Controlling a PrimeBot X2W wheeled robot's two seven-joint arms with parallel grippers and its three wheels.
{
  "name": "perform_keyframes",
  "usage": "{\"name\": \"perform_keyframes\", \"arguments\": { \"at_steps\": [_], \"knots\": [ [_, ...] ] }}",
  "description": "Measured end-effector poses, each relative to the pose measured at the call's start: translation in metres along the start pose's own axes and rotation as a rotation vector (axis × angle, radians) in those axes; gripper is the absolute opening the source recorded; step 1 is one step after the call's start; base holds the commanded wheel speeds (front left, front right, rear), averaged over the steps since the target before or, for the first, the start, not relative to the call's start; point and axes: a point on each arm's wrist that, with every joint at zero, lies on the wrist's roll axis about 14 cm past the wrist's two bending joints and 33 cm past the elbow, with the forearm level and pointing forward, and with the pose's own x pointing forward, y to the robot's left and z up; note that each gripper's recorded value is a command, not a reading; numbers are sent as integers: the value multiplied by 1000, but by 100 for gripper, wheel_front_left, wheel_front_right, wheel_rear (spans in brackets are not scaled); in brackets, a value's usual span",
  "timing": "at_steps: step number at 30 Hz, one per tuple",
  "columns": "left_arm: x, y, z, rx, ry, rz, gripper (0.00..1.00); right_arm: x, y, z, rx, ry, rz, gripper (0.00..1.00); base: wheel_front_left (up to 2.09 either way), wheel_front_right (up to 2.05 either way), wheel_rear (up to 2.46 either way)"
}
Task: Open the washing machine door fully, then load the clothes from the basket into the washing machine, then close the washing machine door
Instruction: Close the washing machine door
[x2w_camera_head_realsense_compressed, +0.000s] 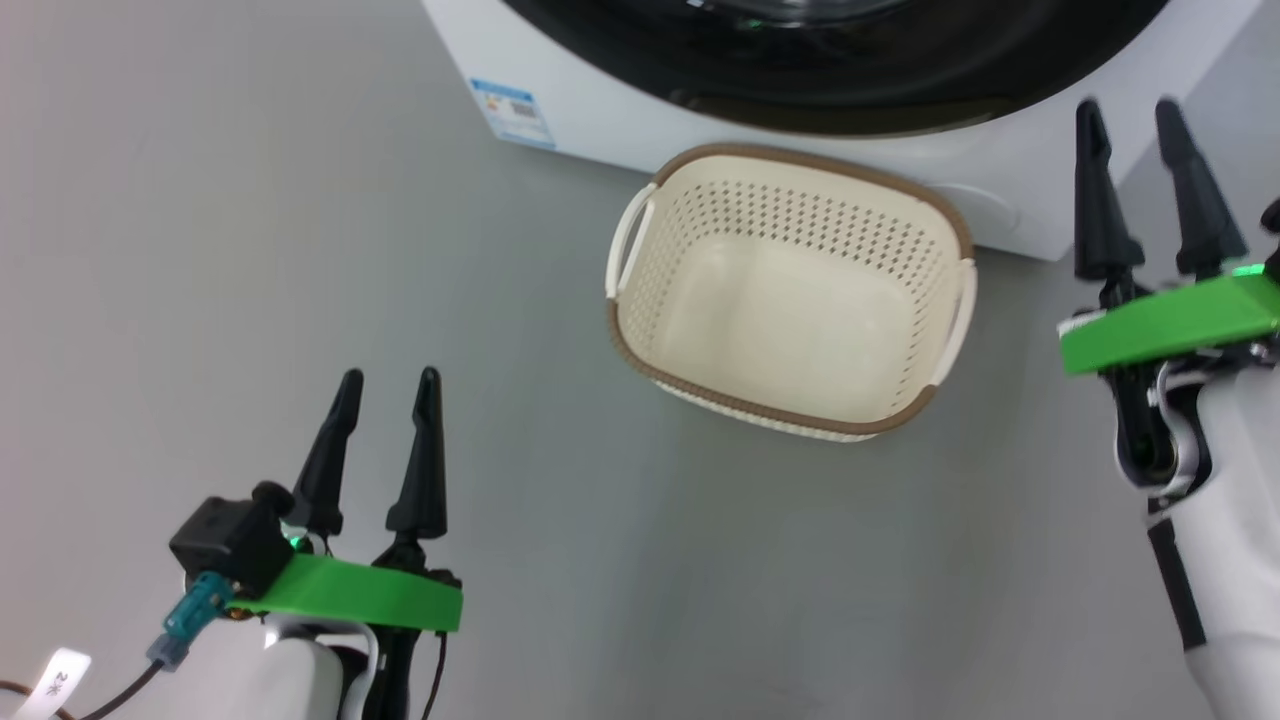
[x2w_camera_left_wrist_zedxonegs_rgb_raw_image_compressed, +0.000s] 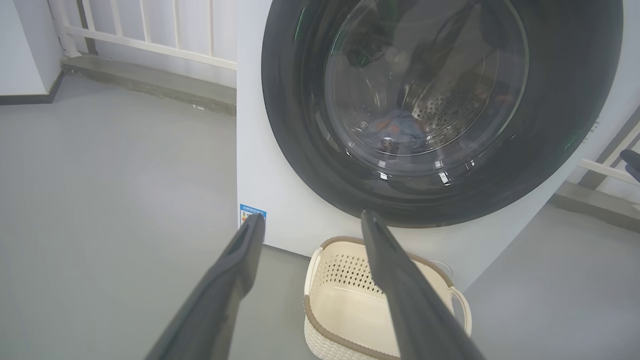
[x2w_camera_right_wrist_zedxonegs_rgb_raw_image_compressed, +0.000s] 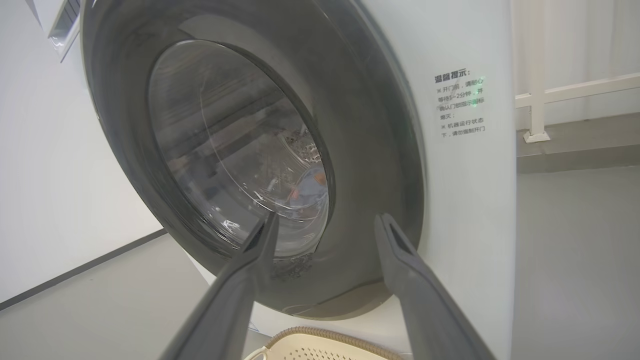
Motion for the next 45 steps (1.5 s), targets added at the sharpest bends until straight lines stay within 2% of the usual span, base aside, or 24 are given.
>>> {"name": "perform_keyframes", "arguments": {
  "at_steps": [15, 25, 36, 45],
  "knots": [
    [-8, -2, -5, 9, 24, -39, 100, -86, -34, 16, -31, 34, -161, 100, 0, 0, 0],
    [-10, -21, -6, 26, 30, -112, 100, -141, -53, 31, -49, 24, -267, 100, 0, 0, 0],
    [-9, -46, -8, 40, 33, -189, 100, -183, -65, 49, -53, -18, -350, 100, 0, 0, 0],
    [-10, -53, -8, 60, 33, -219, 100, -209, -74, 60, -64, -42, -401, 100, 0, 0, 0]
  ]
}}
